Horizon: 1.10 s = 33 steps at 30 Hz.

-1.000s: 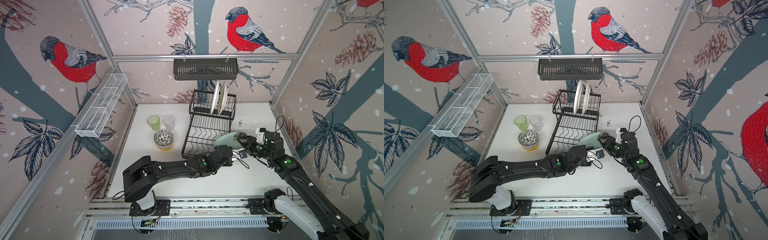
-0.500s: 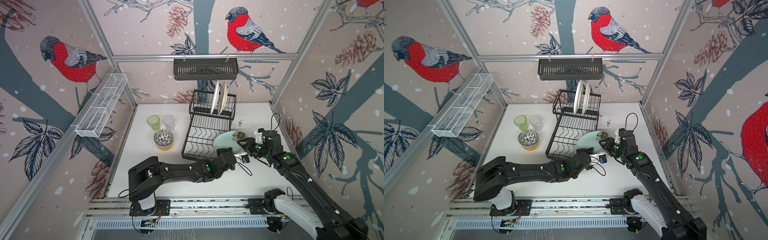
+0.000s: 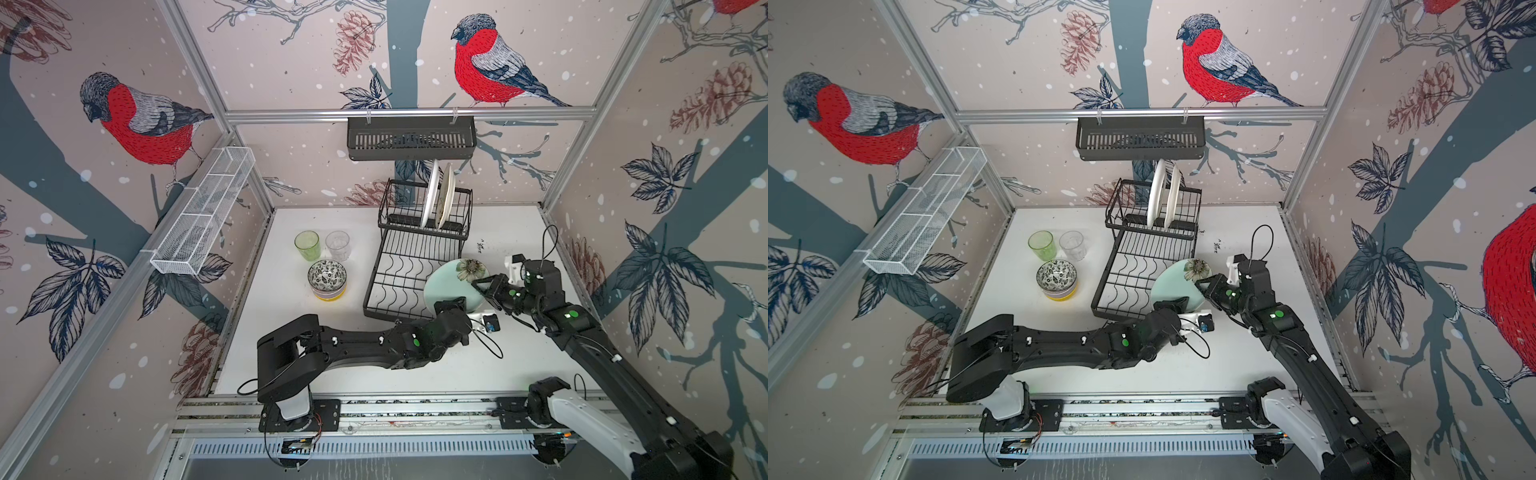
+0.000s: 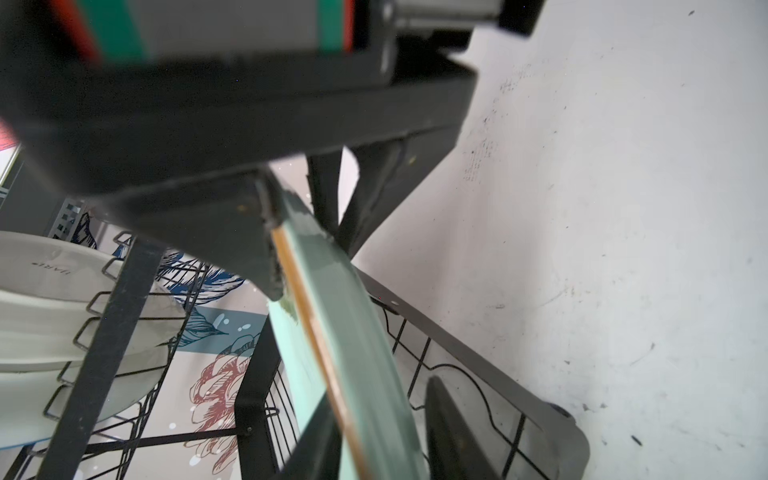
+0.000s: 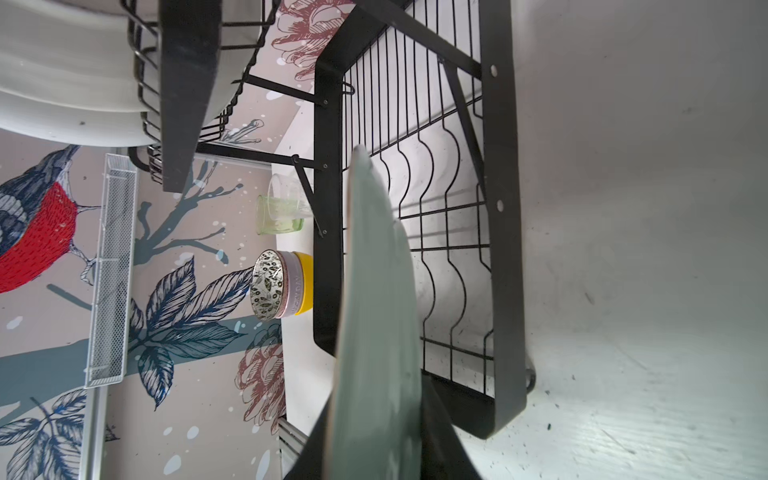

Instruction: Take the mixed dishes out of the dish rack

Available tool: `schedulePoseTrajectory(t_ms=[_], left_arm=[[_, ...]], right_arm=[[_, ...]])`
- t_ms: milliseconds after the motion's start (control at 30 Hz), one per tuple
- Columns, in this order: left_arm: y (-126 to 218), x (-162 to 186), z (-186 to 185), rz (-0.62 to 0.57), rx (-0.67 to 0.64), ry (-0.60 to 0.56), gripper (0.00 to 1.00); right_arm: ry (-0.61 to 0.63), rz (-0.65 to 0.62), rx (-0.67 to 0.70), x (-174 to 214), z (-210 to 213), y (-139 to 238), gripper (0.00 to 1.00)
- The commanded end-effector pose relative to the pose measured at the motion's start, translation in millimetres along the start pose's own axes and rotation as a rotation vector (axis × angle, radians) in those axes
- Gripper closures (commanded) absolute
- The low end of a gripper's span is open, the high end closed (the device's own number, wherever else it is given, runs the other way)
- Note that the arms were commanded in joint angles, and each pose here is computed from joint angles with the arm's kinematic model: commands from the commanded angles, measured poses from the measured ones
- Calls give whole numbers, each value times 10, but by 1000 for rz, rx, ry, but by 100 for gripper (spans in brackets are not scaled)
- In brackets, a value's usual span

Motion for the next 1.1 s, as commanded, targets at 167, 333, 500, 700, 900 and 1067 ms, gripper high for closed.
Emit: schedulePoseTrajectory(t_ms=[167, 333, 500, 700, 900, 1067], left_arm=[[17, -98, 76, -82, -47, 70, 55], [3, -91, 78, -76, -65, 65, 42], [13, -28, 52, -72, -65, 65, 33], [12, 1, 40, -69, -72, 72, 3], [4, -1, 42, -68, -79, 80, 3], [-26, -9, 46, -57, -97, 84, 2]], right_arm=[[-30, -39, -150, -62, 42, 24, 100], [-65, -51, -166, -74, -9, 37, 100], [-68, -65, -161, -91, -25, 64, 100], [-78, -67, -146, -83, -71, 69, 100], [-79, -83, -133, -88, -95, 106, 100], [-90, -114, -104, -83, -163, 155, 100]])
Point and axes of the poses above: each gripper's point midway between its finger pads, its own y axis back along the fingers, its own z axis along the line the jaws close on, x = y × z, the point moved 9 cm from there along y, back along the fingers, and after that the axes turned 8 degrees about y, right-handed, at the moved point
